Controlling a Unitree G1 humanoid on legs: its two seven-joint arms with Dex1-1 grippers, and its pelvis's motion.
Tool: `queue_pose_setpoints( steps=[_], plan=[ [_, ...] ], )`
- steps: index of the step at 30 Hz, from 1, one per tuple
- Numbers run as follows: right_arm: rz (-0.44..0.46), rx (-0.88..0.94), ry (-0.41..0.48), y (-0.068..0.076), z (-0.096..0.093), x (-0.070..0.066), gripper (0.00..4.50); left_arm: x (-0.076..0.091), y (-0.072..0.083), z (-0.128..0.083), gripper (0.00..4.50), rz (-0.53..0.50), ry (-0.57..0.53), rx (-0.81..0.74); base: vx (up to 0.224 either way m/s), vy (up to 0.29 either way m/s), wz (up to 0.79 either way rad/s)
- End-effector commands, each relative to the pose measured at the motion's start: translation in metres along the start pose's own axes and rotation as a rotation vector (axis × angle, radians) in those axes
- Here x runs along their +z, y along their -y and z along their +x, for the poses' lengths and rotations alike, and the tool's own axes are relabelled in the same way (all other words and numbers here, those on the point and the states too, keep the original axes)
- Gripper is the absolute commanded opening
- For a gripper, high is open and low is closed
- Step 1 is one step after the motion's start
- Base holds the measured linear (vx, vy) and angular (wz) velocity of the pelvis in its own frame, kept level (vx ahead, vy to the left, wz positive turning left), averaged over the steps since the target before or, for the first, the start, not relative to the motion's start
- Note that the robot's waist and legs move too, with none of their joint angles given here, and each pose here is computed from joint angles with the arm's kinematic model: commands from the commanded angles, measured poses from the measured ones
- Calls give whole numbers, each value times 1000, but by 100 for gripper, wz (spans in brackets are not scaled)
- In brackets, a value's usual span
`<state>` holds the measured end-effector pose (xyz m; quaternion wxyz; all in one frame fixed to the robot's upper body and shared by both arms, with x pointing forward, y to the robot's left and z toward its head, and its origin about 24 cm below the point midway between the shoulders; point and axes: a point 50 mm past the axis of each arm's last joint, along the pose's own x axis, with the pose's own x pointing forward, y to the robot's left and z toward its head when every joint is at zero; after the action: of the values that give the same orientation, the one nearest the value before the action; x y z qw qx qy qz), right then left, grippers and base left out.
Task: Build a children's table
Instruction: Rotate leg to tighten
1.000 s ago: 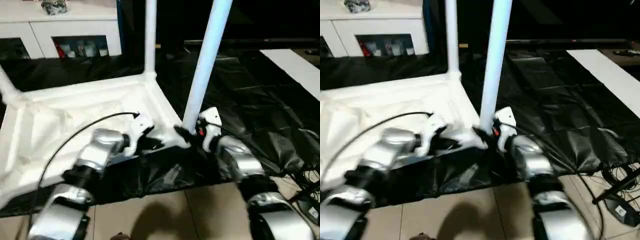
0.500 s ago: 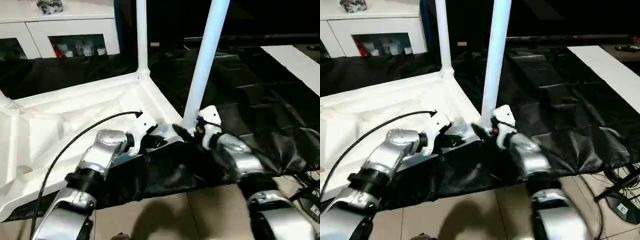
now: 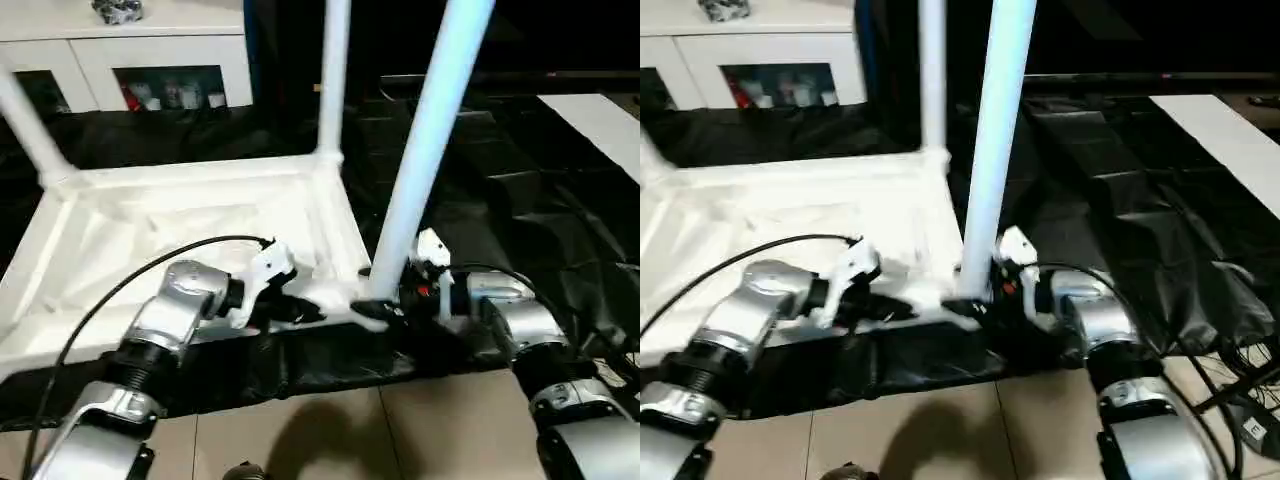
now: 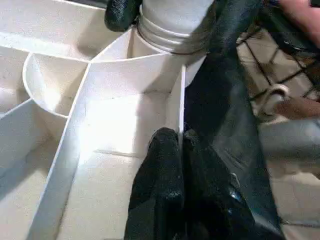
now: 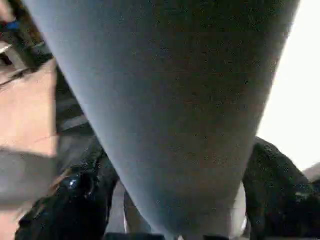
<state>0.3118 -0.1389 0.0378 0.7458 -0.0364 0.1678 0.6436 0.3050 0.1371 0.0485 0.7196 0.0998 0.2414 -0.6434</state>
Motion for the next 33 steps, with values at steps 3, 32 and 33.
queue_pose_setpoints(
  steps=[3, 32, 33],
  plan=[
    [-19, 162, -93, -12, 22, -4, 286, 23, 4, 11, 0, 84, 82, -118, 0, 0, 0],
    [218, -687, 184, 12, 87, 8, 263, 43, -12, 68, 0, -41, 173, 356, 0, 0, 0],
    [202, -684, 194, 12, 88, 10, 263, 42, -10, 69, 0, -28, 165, 345, 0, 0, 0]
  ],
)
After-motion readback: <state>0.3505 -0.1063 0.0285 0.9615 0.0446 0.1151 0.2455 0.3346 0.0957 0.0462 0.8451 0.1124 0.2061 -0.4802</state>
